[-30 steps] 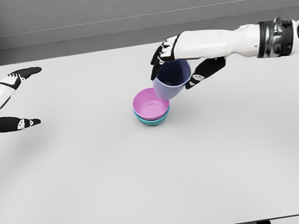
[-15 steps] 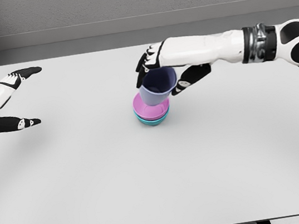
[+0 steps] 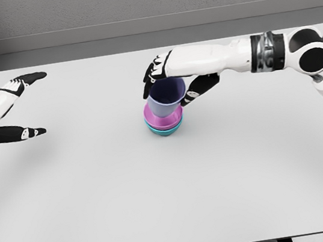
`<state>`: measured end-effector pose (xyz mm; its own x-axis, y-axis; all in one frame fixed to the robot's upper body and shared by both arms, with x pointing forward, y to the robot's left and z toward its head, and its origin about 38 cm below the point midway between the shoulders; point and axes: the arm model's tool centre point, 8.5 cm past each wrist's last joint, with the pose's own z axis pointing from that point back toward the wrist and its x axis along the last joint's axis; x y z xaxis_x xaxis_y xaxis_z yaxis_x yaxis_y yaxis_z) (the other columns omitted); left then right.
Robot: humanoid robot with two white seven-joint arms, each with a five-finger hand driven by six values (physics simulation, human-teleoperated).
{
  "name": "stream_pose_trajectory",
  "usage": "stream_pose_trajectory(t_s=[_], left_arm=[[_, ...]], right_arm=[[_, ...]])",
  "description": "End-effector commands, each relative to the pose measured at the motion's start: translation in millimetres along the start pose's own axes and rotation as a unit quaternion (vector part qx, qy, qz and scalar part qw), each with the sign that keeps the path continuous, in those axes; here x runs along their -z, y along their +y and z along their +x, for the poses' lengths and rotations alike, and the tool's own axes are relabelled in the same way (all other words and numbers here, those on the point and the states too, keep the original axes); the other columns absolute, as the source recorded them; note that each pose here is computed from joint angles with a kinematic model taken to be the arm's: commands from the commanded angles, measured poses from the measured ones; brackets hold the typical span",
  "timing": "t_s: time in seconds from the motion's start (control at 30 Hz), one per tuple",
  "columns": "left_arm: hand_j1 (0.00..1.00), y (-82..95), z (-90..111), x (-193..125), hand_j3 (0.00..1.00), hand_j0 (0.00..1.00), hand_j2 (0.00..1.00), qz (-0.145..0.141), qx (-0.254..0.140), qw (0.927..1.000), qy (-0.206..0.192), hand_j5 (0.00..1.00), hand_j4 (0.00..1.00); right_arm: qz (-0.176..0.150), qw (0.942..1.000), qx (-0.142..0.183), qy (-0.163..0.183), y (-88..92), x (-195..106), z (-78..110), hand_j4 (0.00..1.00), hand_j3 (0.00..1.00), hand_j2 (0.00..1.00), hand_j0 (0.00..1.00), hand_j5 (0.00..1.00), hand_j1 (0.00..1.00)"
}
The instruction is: Stacking bowl and cup with both arms
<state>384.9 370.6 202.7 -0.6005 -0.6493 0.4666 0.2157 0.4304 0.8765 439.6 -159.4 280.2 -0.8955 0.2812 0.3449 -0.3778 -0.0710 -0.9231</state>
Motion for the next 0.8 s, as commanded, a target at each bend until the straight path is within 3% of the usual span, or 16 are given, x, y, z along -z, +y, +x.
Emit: stream_pose_trajectory(t_s=[0.0,0.77], left_arm=[[1.0,0.7,0.2,-0.1,1.0,1.0,1.0,0.003,-0.004,1.0,-0.001,1.0,1.0],[1.0,-0.2,0.9,0.8,1.0,1.0,1.0,0.004,-0.005,1.0,-0.003,1.0,1.0]], right_arm=[[-0.001,1.0,0.004,0.003,1.3,2.7,-2.9,0.67,0.67,0.67,0.67,0.67,0.67],[0.01,0.9998,0.013,0.014,14.0,11.2,-13.7,0.69,0.69,0.69,0.69,0.69,0.69]])
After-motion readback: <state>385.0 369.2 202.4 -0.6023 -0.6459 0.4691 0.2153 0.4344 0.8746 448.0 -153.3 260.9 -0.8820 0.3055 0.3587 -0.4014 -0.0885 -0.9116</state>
